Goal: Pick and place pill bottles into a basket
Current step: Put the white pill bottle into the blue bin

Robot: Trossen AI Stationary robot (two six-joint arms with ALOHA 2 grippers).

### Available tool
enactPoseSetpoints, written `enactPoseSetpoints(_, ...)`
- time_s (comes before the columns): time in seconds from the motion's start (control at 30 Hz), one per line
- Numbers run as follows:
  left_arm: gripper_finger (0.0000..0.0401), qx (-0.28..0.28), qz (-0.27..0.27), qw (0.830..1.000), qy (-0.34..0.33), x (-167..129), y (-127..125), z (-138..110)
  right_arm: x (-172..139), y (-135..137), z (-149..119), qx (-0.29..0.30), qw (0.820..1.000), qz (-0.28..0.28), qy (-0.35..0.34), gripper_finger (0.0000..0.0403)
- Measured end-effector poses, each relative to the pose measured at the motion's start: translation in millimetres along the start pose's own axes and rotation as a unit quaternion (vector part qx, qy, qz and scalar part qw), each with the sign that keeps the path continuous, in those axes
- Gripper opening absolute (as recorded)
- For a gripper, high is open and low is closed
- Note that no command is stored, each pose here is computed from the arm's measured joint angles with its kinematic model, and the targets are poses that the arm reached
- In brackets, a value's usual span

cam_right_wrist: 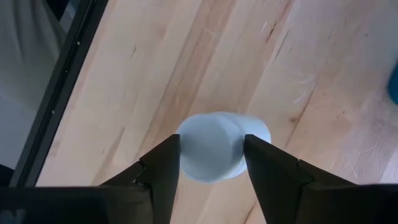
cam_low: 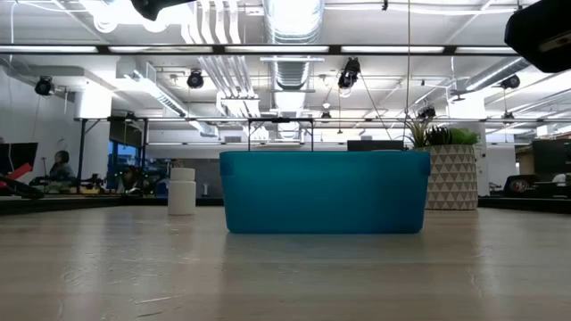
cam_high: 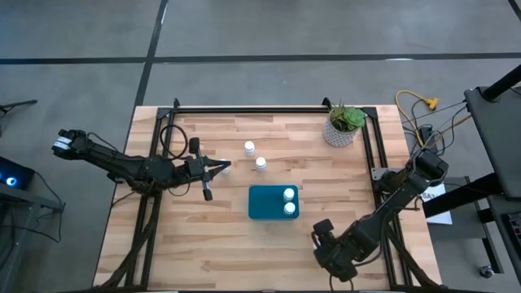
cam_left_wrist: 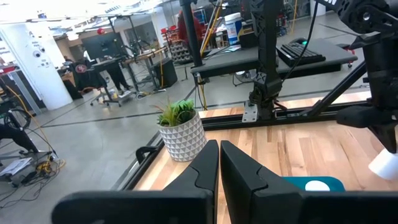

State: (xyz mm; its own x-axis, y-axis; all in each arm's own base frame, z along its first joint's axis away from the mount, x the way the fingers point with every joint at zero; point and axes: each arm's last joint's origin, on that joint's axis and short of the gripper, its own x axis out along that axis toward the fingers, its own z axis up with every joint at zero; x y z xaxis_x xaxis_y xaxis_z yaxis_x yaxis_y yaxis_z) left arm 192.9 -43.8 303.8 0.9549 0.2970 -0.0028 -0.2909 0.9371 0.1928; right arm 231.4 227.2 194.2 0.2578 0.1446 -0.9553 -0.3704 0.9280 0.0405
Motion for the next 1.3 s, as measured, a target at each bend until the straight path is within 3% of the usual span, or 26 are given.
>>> enactPoseSetpoints(0.47, 0.0, -0.001, 0.0, 1.0, 0.0, 0.0, -0.1, -0.2, 1.3, -1.8, -0.2, 0.004, 1.0, 0.002, 0.005, 0.0261)
enactPoseSetpoints(1.3, 0.0, -0.001, 0.0, 1.0, 0.0, 0.0, 0.0, -0.2, 10.4, -3.7, -7.9, 0.003, 1.0, 0.0, 0.01, 0.0228)
